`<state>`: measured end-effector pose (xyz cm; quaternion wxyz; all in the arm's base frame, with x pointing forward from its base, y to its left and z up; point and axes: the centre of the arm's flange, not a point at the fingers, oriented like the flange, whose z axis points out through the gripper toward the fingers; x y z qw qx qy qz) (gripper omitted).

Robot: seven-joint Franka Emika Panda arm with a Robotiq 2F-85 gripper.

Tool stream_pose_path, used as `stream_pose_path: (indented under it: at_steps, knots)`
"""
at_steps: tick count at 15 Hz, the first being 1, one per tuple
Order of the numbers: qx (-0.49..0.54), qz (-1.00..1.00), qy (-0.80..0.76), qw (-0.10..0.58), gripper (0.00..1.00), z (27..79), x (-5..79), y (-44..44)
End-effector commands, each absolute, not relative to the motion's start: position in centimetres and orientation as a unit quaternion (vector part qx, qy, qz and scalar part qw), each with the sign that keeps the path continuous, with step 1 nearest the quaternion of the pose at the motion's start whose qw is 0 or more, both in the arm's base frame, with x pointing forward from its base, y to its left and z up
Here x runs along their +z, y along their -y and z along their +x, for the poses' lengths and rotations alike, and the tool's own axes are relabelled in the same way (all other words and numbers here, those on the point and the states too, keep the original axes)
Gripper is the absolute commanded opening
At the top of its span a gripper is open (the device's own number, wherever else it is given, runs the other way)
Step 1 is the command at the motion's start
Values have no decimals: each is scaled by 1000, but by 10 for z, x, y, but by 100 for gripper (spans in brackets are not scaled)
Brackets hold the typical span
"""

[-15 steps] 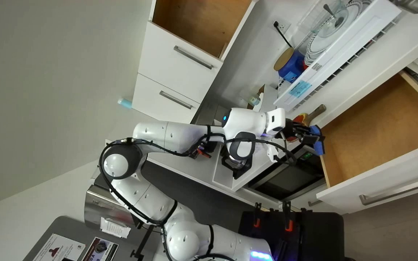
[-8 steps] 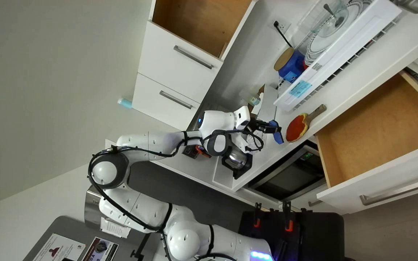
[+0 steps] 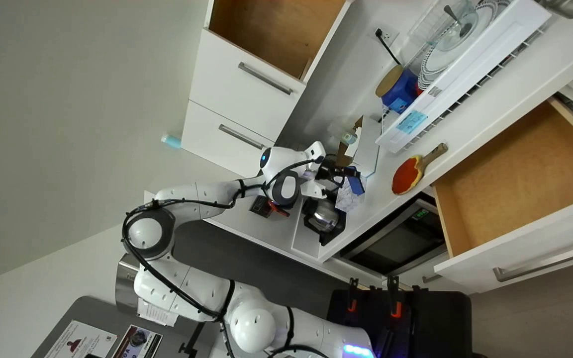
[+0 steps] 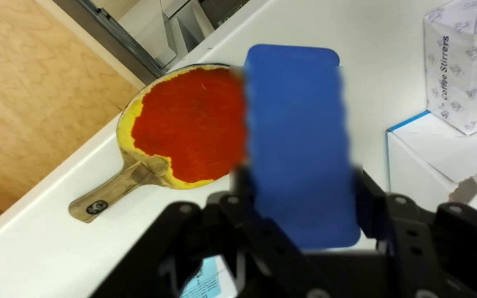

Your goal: Remove the blue object from the drawer.

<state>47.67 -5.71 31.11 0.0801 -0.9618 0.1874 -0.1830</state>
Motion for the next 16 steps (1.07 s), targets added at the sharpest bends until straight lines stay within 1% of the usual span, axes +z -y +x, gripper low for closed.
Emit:
stream_pose_path:
  at_steps: [1,10,16]
  knots:
    - [-156,-975,-129,88,35,501,311,44]
    - [-112,-990,-17,82,35,535,256,4]
    - [-89,-993,8,75,35,557,222,-4]
